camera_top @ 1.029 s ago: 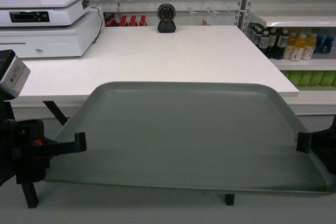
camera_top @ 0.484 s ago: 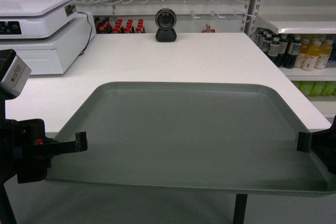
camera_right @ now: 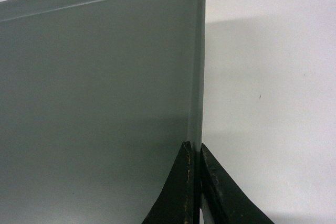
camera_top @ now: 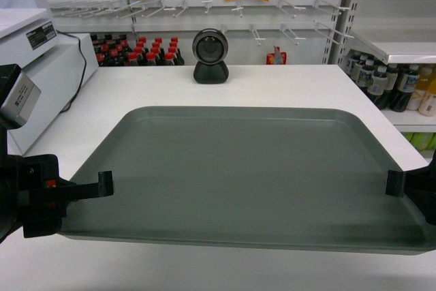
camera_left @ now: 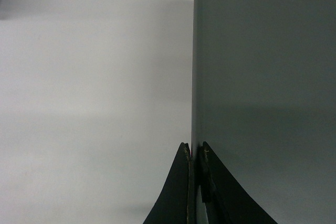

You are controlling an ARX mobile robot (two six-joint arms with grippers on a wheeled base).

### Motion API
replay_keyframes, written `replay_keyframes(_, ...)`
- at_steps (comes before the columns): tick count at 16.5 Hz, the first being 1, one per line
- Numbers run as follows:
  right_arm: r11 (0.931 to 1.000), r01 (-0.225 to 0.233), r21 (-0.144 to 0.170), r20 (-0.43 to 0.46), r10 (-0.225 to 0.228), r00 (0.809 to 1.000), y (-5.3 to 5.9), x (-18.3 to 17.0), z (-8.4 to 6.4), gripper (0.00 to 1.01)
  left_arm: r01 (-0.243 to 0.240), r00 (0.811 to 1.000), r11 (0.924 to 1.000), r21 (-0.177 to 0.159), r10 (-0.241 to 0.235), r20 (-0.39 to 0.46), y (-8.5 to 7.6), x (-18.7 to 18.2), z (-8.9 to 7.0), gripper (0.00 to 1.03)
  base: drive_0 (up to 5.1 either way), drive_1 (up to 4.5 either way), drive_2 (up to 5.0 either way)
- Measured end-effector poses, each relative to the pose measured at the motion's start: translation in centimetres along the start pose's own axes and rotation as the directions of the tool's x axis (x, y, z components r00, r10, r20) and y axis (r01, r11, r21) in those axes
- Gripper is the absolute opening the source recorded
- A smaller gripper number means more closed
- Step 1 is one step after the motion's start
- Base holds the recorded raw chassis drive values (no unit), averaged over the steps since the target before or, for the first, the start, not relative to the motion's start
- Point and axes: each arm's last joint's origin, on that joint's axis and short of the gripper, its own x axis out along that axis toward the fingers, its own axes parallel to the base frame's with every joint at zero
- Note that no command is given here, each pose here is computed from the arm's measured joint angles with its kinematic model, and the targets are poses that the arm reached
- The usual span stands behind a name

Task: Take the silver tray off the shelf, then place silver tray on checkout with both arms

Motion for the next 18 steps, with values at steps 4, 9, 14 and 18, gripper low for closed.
replay_keyframes(4,1.0,-0.001,0.0,0.002,0.001,1.0,0.0,0.0,0.0,0.03,-0.002,1.0,1.0,-0.001,0.002,0.004,0.0,0.0,0.1,0.03,0.0,0.0,0.0)
replay_keyframes(9,0.9884,-0.011,-0.152,0.241,0.048,0.969,0.6,2.7,0.6,0.03,-0.158,0.971,0.9843,0.08,0.14,0.191,-1.5,2.3,1.4,0.03,0.0,0.0,0.0)
replay_keyframes(14,0.9789,0.003,-0.204,0.25,0.049,0.967,0.9,10.8,2.7,0.03,-0.224,0.962,0.9651,0.136,0.197,0.19,-2.2,8.6,4.0,0.03,0.0,0.0,0.0)
replay_keyframes(18,0.9728,0.016,-0.231,0.161,0.022,0.987,-0.3,14.4,0.1,0.03,-0.233,0.972,0.9557,0.179,0.222,0.078,-2.4,11.7,1.2,0.03,0.0,0.0,0.0)
